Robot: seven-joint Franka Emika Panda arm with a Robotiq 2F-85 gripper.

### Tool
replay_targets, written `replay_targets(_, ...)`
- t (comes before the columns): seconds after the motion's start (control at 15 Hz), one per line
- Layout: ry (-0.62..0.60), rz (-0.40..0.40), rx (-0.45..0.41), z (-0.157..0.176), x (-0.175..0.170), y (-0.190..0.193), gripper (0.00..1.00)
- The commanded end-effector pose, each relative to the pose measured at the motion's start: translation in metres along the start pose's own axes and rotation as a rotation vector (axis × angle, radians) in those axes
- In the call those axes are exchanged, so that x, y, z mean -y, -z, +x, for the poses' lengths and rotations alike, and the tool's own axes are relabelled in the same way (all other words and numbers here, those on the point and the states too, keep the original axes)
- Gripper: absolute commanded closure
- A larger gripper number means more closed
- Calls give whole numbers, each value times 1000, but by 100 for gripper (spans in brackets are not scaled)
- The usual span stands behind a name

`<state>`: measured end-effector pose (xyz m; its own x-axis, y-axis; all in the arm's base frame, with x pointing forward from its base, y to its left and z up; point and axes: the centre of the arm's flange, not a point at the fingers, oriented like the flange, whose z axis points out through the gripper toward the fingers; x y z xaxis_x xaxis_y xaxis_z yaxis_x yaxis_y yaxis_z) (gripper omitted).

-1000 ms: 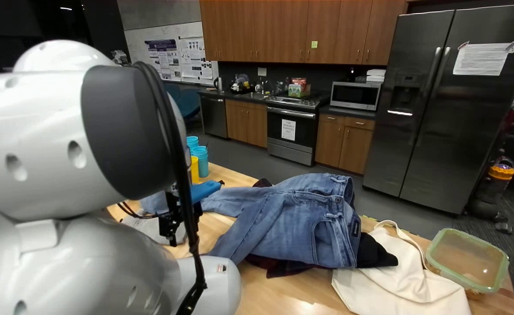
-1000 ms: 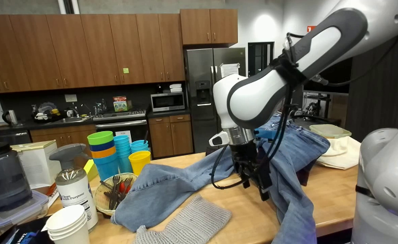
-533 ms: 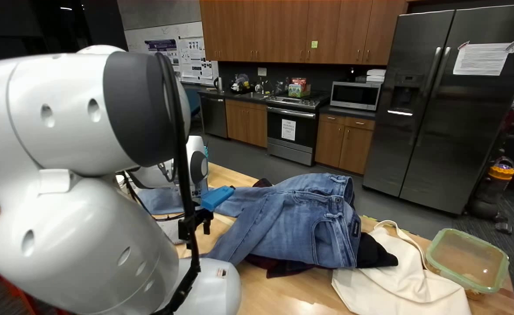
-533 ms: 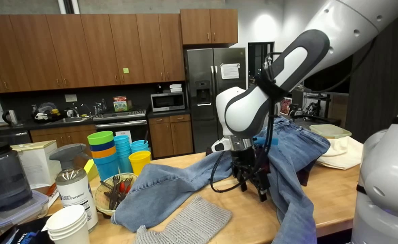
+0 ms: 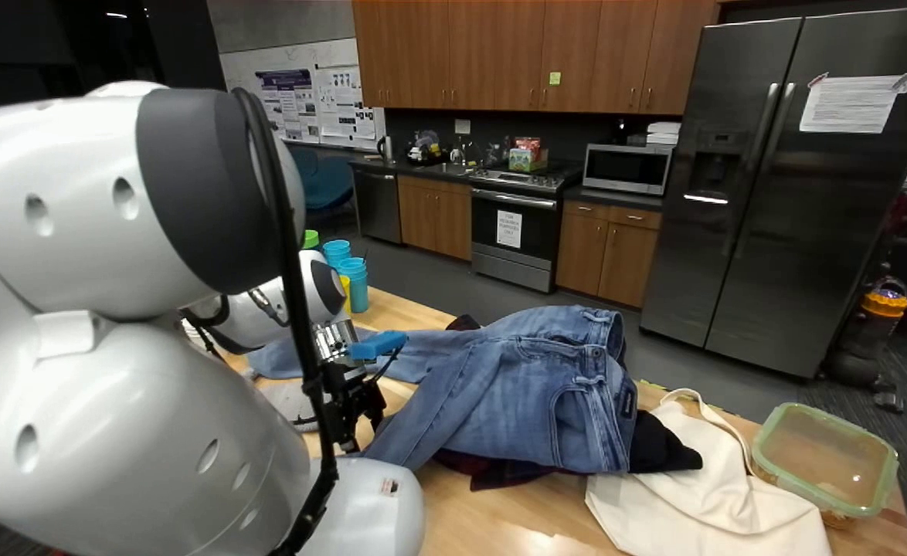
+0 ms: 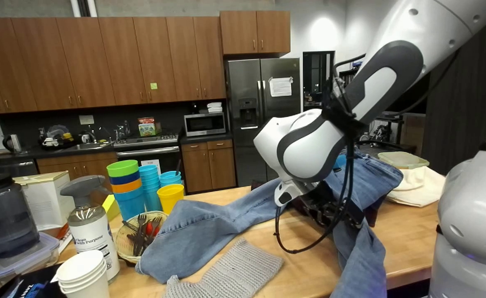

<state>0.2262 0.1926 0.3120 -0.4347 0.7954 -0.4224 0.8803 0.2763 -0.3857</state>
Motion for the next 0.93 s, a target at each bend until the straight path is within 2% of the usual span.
replay_targets(0.0, -1, -6, 156, -1, 43, 1, 0)
replay_targets(0.2, -22, 18, 265, 9, 62, 10, 0)
replay_targets(0.53, -55, -1, 347, 29, 88, 26, 0)
replay_targets(0.6, -54, -11, 354, 32, 89, 28, 6)
replay_targets(0.67, -54, -19, 353, 34, 92, 30, 26)
replay_targets(0.87, -66, -42, 343, 38, 92, 36, 46)
